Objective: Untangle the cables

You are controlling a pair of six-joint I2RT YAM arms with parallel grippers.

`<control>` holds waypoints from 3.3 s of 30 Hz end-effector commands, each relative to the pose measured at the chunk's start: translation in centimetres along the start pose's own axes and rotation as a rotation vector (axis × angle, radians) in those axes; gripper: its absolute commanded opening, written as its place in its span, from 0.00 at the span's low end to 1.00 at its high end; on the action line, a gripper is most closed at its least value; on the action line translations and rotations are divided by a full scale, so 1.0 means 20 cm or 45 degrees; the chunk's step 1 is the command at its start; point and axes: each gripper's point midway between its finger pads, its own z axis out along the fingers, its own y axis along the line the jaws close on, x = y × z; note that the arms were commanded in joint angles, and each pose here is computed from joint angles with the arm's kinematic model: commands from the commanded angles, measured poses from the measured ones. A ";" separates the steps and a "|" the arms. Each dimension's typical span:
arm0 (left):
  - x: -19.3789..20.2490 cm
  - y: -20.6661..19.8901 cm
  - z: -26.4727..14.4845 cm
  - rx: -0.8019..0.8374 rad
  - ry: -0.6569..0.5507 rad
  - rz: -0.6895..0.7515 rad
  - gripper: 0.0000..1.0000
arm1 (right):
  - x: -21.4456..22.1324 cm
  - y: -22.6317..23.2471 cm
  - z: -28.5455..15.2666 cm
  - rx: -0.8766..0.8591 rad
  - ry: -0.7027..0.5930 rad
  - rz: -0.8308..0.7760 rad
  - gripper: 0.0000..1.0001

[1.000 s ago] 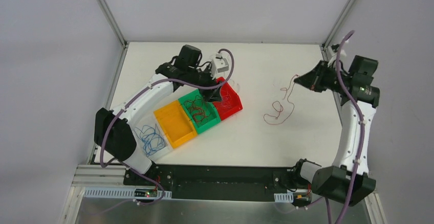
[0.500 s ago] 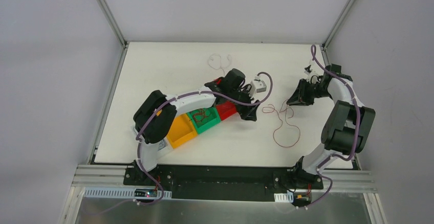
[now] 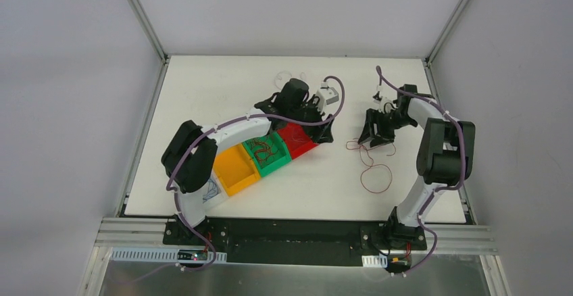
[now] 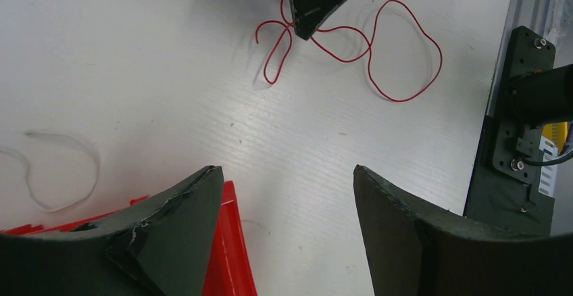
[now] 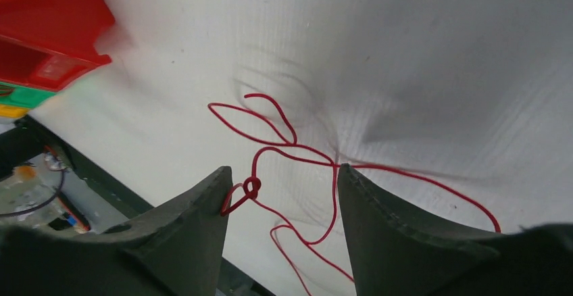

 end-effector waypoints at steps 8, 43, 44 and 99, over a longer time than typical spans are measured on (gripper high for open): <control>-0.14 0.05 -0.17 -0.091 -0.095 0.065 0.73 | -0.03 -0.07 0.20 0.283 0.110 -0.428 0.57; -0.05 0.29 -1.67 -0.697 -0.419 -0.372 0.79 | -0.13 2.33 -0.32 -1.344 -0.229 -0.637 0.00; -0.05 0.29 -1.68 -0.701 -0.426 -0.392 0.79 | -0.15 2.35 -0.29 -1.372 -0.192 -0.620 0.00; -0.08 0.52 -1.87 -0.690 -0.549 -0.693 0.78 | -0.27 1.69 0.39 -0.358 -0.143 -1.235 0.63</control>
